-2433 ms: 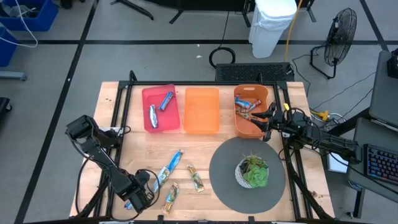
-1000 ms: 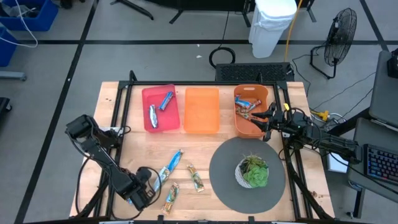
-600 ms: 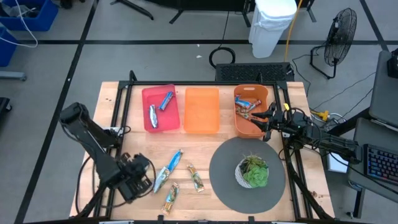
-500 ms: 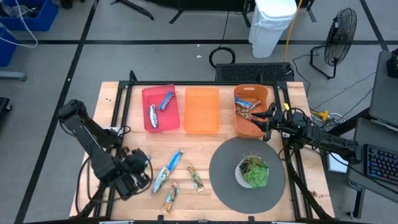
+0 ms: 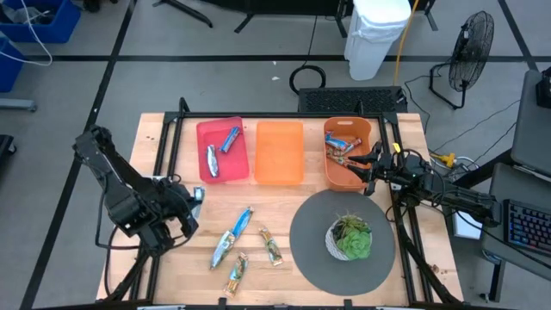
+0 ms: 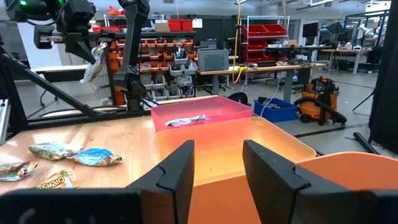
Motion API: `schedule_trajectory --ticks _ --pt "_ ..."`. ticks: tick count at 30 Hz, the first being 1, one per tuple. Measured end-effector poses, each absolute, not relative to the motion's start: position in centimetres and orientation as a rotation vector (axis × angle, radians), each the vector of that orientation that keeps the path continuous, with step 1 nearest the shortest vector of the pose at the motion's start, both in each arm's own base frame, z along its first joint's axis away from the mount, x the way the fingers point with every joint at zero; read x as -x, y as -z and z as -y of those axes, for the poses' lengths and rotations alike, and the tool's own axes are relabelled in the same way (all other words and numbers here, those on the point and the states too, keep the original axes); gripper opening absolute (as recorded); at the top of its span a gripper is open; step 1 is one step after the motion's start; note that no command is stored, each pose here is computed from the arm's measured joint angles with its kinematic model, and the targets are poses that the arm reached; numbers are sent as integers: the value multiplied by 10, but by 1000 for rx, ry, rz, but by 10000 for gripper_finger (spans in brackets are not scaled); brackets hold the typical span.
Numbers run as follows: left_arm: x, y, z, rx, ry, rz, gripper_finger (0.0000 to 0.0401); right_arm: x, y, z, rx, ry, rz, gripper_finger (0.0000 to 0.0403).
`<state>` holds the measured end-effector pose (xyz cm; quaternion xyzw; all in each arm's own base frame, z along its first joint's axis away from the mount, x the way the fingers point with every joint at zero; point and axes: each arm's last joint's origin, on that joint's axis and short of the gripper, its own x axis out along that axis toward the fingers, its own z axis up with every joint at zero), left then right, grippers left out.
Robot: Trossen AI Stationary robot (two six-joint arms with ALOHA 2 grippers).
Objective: Pick and place Granola Bars by type
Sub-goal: Put the blue granola bar into the pink bin
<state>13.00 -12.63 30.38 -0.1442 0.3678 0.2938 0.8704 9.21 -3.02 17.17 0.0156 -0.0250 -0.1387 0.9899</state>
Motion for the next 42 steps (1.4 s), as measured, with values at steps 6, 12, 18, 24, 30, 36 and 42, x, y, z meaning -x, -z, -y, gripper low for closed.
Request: schedule_trajectory --ticks 6,12,18,24,30,36,42 --pt "-130 -304 127 304 -615 -773 12 -92 -172 30 -31 278 50 128" --pt "-136 -302 126 567 -691 -805 12 -92 -172 30 -31 279 50 128" --pt "-172 -312 141 559 -378 -724 12 -92 -172 30 -31 278 51 128" --pt "-219 -302 134 356 -262 -651 12 -92 -172 30 -31 278 51 128" --pt "-250 -265 110 167 -250 -613 12 -92 -172 30 -31 279 50 128" --pt "-237 -228 77 178 -190 -491 12 -92 -172 30 -31 278 51 128" --pt "-192 -219 52 138 -171 -255 12 -92 -172 30 -31 279 50 128"
